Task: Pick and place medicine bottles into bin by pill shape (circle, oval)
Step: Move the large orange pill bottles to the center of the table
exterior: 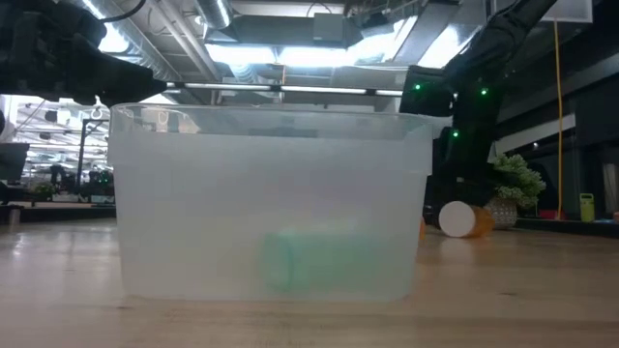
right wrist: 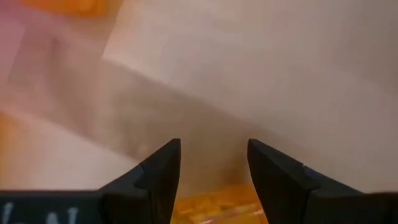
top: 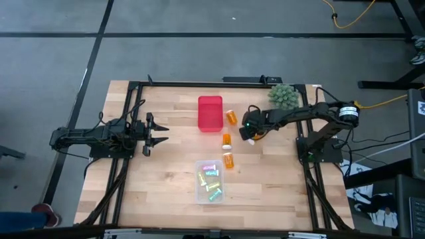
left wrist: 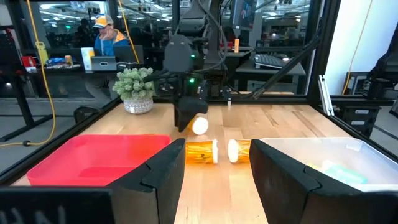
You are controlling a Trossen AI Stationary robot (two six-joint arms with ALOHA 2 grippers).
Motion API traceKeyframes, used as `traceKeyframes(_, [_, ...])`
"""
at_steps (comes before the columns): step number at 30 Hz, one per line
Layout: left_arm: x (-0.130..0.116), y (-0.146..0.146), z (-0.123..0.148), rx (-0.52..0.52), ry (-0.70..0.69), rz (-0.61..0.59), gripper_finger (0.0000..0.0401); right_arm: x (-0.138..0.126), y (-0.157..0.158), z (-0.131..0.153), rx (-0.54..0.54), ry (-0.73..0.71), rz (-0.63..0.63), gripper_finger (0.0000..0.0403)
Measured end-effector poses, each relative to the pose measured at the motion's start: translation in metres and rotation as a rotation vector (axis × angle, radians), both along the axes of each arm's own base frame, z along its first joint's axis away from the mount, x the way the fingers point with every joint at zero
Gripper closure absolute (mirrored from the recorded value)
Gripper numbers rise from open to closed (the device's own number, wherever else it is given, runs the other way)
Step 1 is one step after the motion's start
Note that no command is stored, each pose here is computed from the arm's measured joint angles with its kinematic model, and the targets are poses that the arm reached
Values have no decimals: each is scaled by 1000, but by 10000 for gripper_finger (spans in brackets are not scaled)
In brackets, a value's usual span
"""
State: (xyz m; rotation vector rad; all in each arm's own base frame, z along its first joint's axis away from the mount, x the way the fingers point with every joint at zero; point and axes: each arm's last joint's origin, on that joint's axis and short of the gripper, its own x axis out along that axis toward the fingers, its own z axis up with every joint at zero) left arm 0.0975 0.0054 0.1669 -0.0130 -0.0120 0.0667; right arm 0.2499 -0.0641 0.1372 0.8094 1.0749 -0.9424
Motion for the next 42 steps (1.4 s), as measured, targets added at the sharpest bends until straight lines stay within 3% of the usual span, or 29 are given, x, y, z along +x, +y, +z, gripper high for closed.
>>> traceKeyframes(9, [0,0,0,0,0,0,228,5,30,0,32,-22,4,215])
traceKeyframes(17, [0,0,0,-1,0,0,228,11,34,1,4,-77,17,215])
traceKeyframes(25, [0,0,0,-1,0,0,228,27,11,24,-101,-118,83,215])
traceKeyframes(30, [0,0,0,-2,0,0,228,45,-11,56,-299,-146,131,215])
traceKeyframes(34, [0,0,0,-2,0,0,228,51,-35,74,-383,-183,133,215])
traceKeyframes(38, [0,0,0,-2,0,0,228,52,-61,77,-412,-195,99,215])
traceKeyframes(42, [0,0,0,-2,0,0,228,56,-86,55,-355,-207,122,215])
